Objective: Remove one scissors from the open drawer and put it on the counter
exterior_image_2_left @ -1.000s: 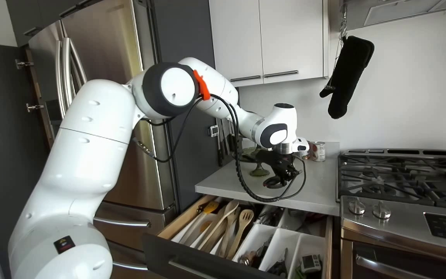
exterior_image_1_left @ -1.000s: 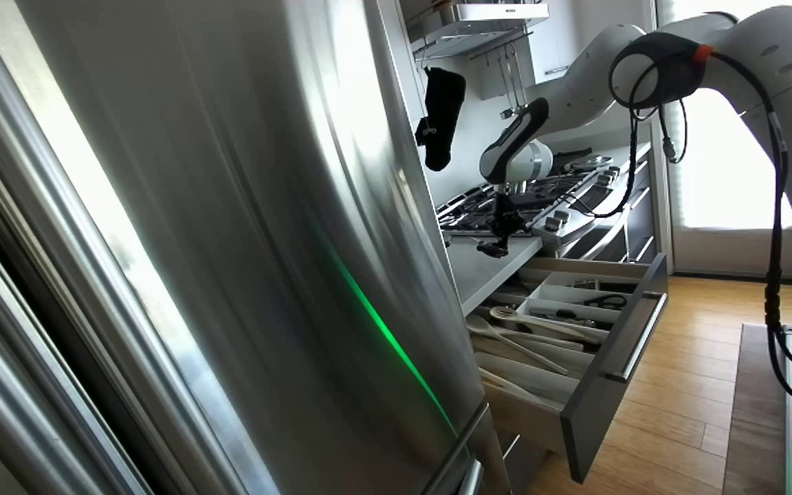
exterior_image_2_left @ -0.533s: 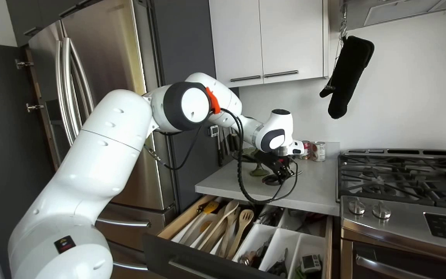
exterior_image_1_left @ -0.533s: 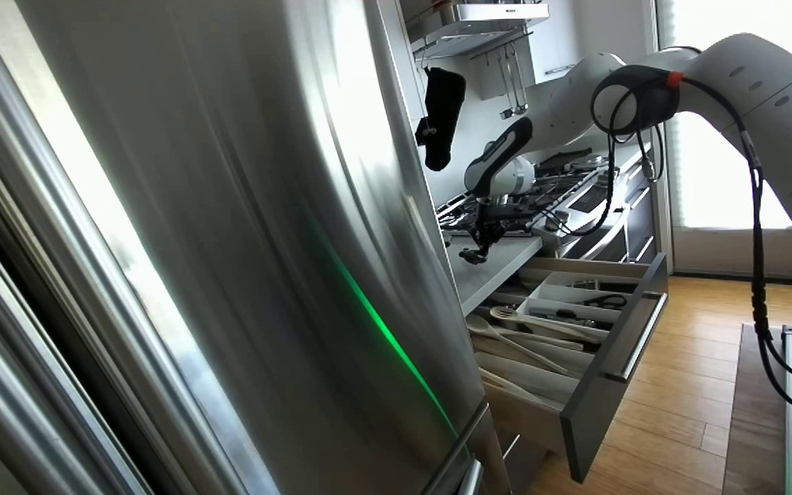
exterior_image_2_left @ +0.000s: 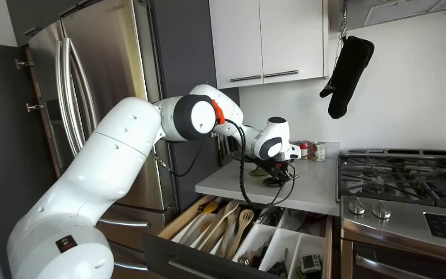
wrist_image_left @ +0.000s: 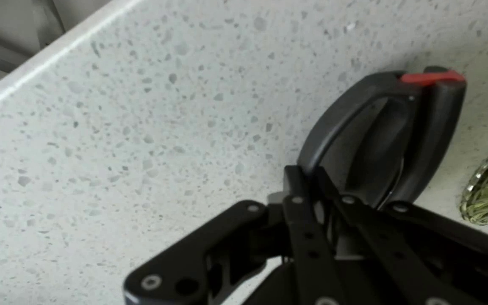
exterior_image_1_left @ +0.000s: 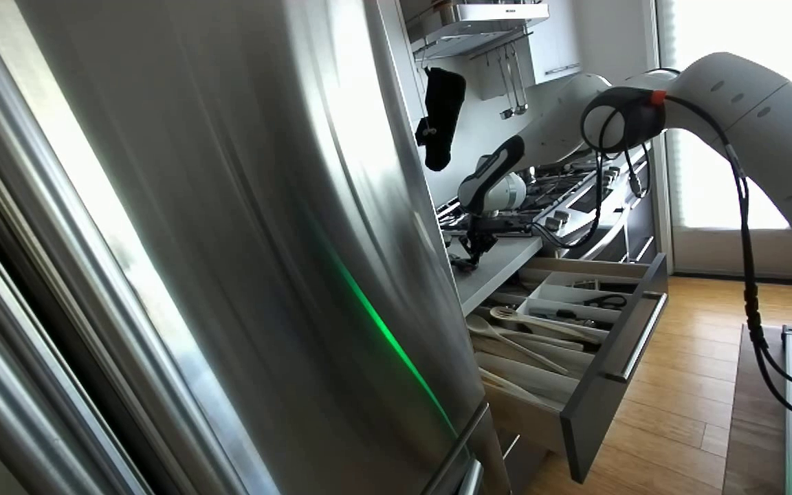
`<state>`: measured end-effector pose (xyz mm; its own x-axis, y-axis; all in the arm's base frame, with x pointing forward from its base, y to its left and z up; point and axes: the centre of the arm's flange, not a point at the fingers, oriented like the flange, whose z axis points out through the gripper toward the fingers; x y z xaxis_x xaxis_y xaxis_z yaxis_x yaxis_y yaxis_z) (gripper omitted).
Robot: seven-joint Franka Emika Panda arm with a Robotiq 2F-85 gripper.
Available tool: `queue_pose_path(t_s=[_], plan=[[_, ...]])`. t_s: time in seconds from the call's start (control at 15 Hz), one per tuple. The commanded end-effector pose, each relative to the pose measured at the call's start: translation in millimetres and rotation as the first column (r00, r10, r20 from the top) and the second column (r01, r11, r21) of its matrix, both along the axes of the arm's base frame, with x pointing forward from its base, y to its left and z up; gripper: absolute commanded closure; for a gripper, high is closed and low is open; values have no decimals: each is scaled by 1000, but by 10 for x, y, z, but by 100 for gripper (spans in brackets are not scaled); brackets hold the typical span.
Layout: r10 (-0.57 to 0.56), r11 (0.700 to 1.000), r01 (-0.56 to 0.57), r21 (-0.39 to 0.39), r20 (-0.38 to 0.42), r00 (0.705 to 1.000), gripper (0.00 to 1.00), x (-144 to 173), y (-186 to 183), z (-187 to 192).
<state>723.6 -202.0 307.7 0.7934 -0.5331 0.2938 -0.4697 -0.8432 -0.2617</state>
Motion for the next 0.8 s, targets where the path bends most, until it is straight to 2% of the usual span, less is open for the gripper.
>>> queue_pose_path(t_s=[0.0, 0.07, 0.47, 0.67, 0.73], plan=[[-11, 1000, 11, -21, 16, 1000, 75, 77, 20, -33], [-7, 1000, 7, -24, 16, 1000, 65, 65, 22, -20], [4, 999, -2, -43, 51, 999, 23, -76, 5, 195], [21, 999, -20, -37, 9, 1000, 19, -270, -5, 318], [34, 998, -34, -45, -4, 999, 20, -375, 15, 373]])
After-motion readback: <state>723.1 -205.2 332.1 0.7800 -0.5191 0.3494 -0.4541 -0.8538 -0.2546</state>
